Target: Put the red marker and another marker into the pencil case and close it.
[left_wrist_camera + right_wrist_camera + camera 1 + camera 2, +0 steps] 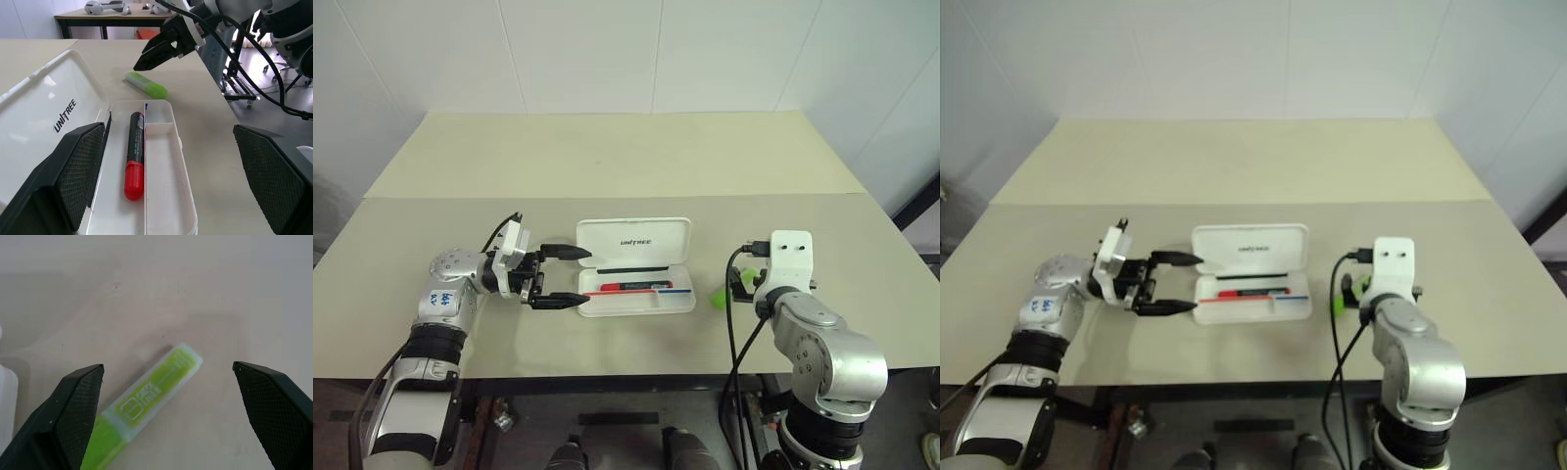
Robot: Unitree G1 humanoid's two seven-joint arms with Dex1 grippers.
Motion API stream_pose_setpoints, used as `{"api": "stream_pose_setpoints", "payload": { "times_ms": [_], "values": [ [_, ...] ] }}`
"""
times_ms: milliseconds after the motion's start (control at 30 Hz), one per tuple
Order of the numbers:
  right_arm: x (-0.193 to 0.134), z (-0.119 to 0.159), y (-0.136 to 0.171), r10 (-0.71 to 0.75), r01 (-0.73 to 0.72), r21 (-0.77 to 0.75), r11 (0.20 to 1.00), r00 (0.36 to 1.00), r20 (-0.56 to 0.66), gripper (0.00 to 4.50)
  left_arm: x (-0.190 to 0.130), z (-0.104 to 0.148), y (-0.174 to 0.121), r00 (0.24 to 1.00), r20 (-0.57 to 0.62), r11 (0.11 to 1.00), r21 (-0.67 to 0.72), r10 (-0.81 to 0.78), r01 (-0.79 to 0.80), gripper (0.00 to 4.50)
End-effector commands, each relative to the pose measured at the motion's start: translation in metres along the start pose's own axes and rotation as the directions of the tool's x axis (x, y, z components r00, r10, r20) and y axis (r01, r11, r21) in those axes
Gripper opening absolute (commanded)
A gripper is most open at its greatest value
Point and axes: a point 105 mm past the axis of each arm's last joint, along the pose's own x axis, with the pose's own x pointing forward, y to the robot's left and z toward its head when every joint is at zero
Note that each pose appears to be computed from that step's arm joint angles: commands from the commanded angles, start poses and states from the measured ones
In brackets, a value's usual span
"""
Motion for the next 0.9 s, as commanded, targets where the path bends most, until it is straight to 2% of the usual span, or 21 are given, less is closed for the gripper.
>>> {"api": "stream_pose_setpoints", "payload": {
  "times_ms": [33, 200, 600, 900],
  "values": [
    [-0.003, 0.012, 0.004, 0.011, -0.012, 0.031, 0.999, 0.999, 0.045, 4.46, -0.004, 0.006, -0.008, 0.998, -0.004, 0.997, 0.023, -0.068, 0.068, 4.5],
    [0.006, 0.009, 0.011, 0.012, -0.013, 0.051, 0.999, 1.0, 0.011, 4.46, -0.004, 0.004, -0.011, 0.998, -0.004, 0.998, 0.016, -0.059, 0.059, 4.5],
    [0.017, -0.014, 0.006, -0.098, 0.103, 0.031, 0.994, 0.986, -0.135, 4.46, -0.007, 0.002, -0.017, 0.999, -0.004, 0.999, 0.005, -0.035, 0.035, 4.5],
    [0.022, -0.018, 0.016, -0.088, 0.103, 0.08, 0.991, 0.981, -0.172, 4.46, -0.008, 0.002, -0.02, 1.0, -0.005, 1.0, 0.001, -0.021, 0.021, 4.5]
  ]
}}
